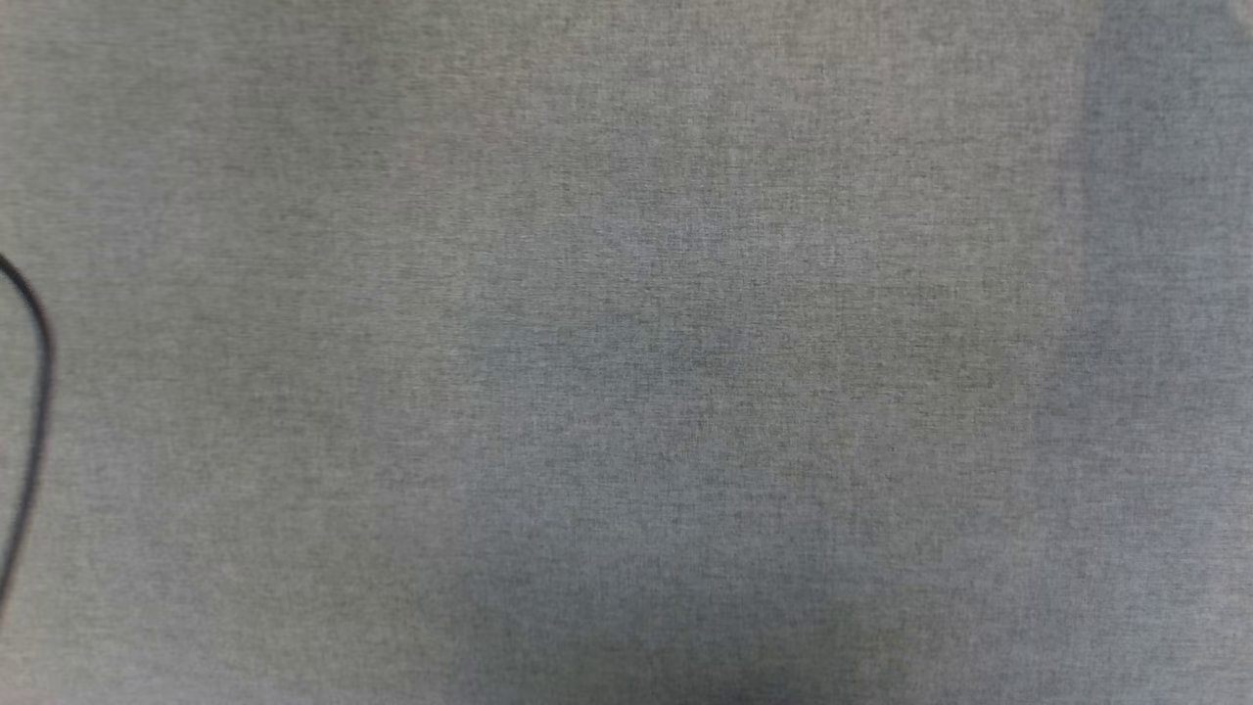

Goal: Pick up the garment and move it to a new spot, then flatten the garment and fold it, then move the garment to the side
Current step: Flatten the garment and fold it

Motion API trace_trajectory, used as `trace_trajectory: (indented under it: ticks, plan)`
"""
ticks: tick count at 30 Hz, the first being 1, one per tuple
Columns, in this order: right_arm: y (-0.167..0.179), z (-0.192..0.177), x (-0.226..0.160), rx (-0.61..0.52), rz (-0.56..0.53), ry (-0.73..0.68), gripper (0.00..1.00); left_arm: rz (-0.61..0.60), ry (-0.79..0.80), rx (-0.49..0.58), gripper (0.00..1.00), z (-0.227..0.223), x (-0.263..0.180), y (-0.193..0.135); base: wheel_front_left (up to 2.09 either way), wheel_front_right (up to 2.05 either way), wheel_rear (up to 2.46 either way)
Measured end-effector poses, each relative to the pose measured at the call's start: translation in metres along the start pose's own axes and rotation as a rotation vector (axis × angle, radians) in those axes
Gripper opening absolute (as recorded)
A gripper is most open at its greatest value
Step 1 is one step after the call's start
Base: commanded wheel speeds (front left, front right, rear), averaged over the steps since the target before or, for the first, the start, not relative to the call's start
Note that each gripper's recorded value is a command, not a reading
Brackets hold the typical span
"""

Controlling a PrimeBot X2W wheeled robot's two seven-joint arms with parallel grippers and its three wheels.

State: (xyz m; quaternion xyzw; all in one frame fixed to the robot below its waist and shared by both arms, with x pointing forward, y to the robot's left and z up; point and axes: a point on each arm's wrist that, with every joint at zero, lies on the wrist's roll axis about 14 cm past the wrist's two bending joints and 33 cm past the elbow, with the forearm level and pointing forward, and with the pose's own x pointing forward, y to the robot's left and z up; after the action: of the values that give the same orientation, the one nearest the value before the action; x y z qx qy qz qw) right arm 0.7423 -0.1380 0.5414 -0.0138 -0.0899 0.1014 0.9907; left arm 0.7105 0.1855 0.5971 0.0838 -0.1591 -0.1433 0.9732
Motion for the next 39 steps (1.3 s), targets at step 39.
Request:
trace_trajectory:
  ticks: [39]
  plan:
    - [0.048,-0.047,-0.243,0.202,0.106,0.406,0.0,0.011,0.582,-0.342,0.0,-0.036,-0.322,-0.102,0.0,0.0,0.0]
